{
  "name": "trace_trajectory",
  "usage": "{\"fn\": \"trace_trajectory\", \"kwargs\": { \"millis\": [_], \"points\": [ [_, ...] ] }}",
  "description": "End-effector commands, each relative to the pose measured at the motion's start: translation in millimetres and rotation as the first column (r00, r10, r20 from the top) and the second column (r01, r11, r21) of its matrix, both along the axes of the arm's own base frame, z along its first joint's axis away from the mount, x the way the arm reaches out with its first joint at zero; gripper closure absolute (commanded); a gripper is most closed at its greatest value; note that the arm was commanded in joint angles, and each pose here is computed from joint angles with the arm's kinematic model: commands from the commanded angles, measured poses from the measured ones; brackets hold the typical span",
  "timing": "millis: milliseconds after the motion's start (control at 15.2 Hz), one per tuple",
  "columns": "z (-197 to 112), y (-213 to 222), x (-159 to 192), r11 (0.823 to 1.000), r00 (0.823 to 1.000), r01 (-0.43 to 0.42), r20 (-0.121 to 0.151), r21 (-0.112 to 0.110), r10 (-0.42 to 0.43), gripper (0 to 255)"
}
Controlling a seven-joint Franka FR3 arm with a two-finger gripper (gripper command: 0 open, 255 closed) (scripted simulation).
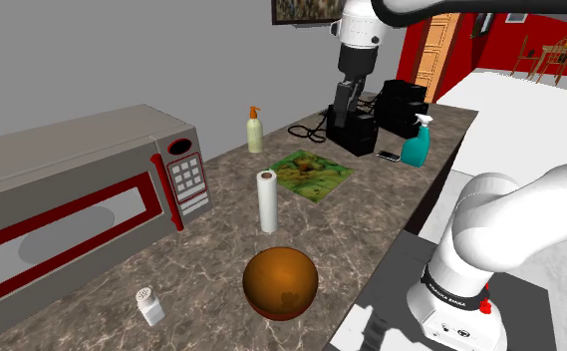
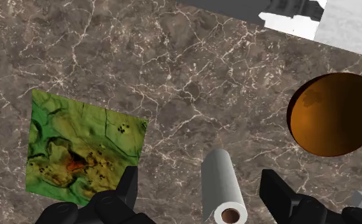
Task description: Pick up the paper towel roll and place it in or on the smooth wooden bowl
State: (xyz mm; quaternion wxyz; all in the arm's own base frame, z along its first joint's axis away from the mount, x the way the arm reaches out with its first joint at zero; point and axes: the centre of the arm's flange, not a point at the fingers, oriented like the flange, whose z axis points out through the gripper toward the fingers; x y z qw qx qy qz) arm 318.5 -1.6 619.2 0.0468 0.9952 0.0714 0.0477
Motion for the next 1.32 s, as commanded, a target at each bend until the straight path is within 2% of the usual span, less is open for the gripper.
{"fn": "trace_trajectory", "kwargs": {
  "millis": [0, 594, 1254],
  "points": [
    [0.0, 0.0, 0.0, 1.000, 1.000, 0.000, 0.000, 0.000, 0.000, 0],
    [-83.7, 40.9, 62.9, 0.996, 0.996, 0.067, 0.050, 0.053, -0.069, 0],
    [-166.9, 84.1, 137.8, 0.985, 0.984, 0.134, 0.099, 0.113, -0.145, 0]
  ]
}}
